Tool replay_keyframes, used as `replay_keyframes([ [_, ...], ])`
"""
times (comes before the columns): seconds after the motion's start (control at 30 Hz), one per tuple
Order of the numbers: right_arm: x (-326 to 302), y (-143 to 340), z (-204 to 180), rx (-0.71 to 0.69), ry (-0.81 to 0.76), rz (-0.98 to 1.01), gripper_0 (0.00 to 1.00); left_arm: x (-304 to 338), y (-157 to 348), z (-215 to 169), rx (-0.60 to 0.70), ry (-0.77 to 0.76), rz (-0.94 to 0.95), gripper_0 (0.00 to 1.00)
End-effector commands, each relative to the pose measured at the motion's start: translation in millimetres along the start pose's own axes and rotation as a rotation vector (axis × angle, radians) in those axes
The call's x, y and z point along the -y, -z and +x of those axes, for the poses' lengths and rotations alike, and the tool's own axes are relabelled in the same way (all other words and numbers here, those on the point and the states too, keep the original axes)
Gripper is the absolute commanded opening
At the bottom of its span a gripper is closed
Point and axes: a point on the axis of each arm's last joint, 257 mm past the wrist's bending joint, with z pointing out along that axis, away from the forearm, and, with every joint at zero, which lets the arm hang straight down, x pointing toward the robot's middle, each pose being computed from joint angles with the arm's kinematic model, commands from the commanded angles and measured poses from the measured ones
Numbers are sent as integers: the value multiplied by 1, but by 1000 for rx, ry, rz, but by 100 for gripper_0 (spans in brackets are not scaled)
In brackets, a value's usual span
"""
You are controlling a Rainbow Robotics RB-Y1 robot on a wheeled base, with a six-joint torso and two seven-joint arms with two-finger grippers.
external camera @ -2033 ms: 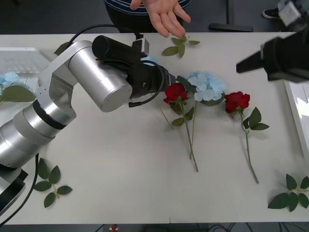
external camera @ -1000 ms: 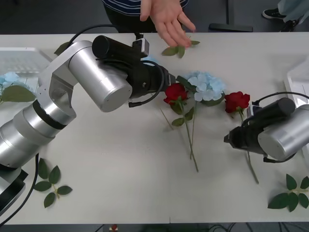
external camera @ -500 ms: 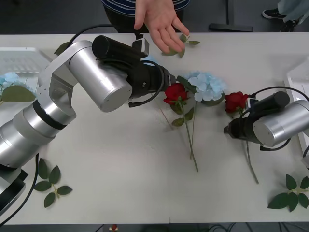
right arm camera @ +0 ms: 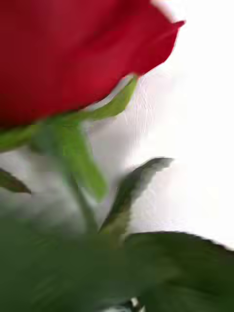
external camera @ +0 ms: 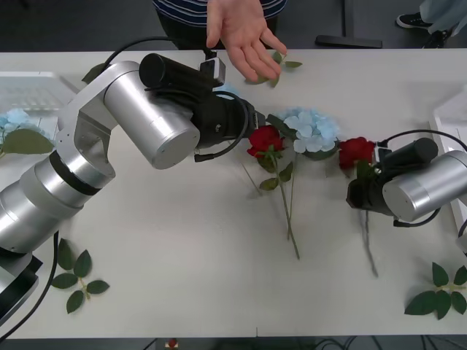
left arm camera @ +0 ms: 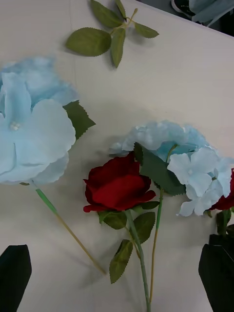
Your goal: Place the red flowers into the right box and the blue flowers into the left box. If a person shows an open palm, hand one flower to the person first, then continue sorting.
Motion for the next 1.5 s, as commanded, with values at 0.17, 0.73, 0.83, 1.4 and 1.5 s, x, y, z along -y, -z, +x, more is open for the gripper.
replay_keyframes([
  [0.17,-4,14,-12,-10,86,5,0,26,12,-20,38,-39,48,100],
  [0.73,-1,245,-86,30,217,-150,0,26,12,-20,38,-39,48,100],
  [0.83,-8,270,-111,148,322,-186,0,26,12,-20,38,-39,48,100],
  [1.4,-164,391,-293,1019,333,-580,0,26,12,-20,38,-39,48,100],
  [1.5,-182,403,-316,1085,355,-532,0,26,12,-20,38,-39,48,100],
])
